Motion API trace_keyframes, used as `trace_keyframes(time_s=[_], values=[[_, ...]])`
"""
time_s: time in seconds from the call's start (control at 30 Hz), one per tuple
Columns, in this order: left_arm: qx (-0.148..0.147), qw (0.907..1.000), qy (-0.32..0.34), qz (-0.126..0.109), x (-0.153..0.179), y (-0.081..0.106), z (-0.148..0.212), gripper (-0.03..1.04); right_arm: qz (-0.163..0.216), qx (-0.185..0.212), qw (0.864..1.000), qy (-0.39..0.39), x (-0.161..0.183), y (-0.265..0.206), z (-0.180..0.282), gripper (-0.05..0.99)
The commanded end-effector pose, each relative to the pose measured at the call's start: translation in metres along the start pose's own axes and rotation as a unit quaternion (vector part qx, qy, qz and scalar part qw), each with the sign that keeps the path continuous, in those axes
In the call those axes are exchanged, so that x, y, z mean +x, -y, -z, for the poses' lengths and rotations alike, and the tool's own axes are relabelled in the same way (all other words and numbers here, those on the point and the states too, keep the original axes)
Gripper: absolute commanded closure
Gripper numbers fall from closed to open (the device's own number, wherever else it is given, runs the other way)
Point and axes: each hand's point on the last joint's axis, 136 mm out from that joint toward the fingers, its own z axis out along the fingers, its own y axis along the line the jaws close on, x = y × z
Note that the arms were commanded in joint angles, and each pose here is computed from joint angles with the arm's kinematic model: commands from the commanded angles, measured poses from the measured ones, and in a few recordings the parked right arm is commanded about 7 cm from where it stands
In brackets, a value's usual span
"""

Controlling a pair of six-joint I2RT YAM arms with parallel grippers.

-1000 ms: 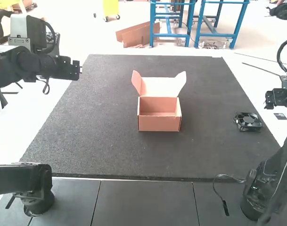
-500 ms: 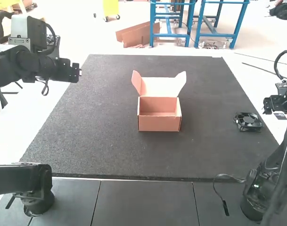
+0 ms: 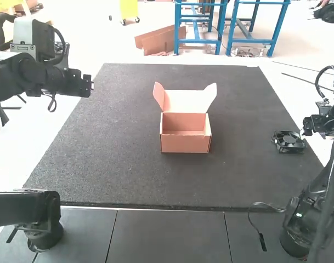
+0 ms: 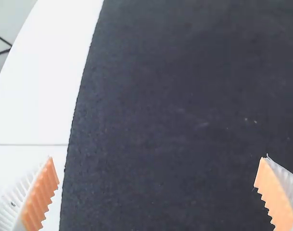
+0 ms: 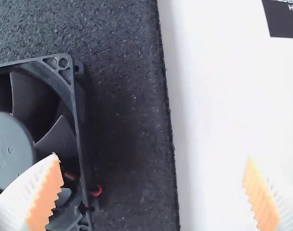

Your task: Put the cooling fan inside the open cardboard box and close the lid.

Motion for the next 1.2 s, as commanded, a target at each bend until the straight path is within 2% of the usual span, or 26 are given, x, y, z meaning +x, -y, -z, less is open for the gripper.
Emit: trace_keyframes(time_s=[0.0,0.27,0.53,0.67,0.8,0.97,1.17], values=[[-0.011,0.9995,0.03,0.004,-0.022,-0.008,0.013,0.04,-0.011,-0.021,0.999,0.021,-0.018,-0.002,0.004,0.08],[-0.011,0.9995,0.029,0.004,-0.021,-0.008,0.013,0.04,-0.007,-0.017,1.0,0.016,-0.021,-0.002,-0.002,0.08],[-0.011,0.9995,0.031,0.004,-0.022,-0.008,0.013,0.04,-0.004,-0.009,1.0,-0.023,-0.006,-0.006,-0.015,0.08],[-0.012,0.9994,0.031,0.005,-0.022,-0.008,0.014,0.04,-0.005,-0.009,1.0,-0.028,-0.003,-0.006,-0.019,0.12],[-0.012,0.9993,0.034,0.005,-0.022,-0.009,0.015,0.04,-0.013,-0.01,0.999,-0.038,0.002,-0.006,-0.025,0.26],[-0.014,0.9992,0.037,0.005,-0.023,-0.01,0.018,0.04,-0.025,-0.024,0.999,-0.041,0.004,-0.011,-0.032,0.66],[-0.016,0.999,0.04,0.006,-0.024,-0.01,0.022,0.04,-0.03,-0.035,0.997,-0.061,0.013,-0.019,-0.036,0.78]])
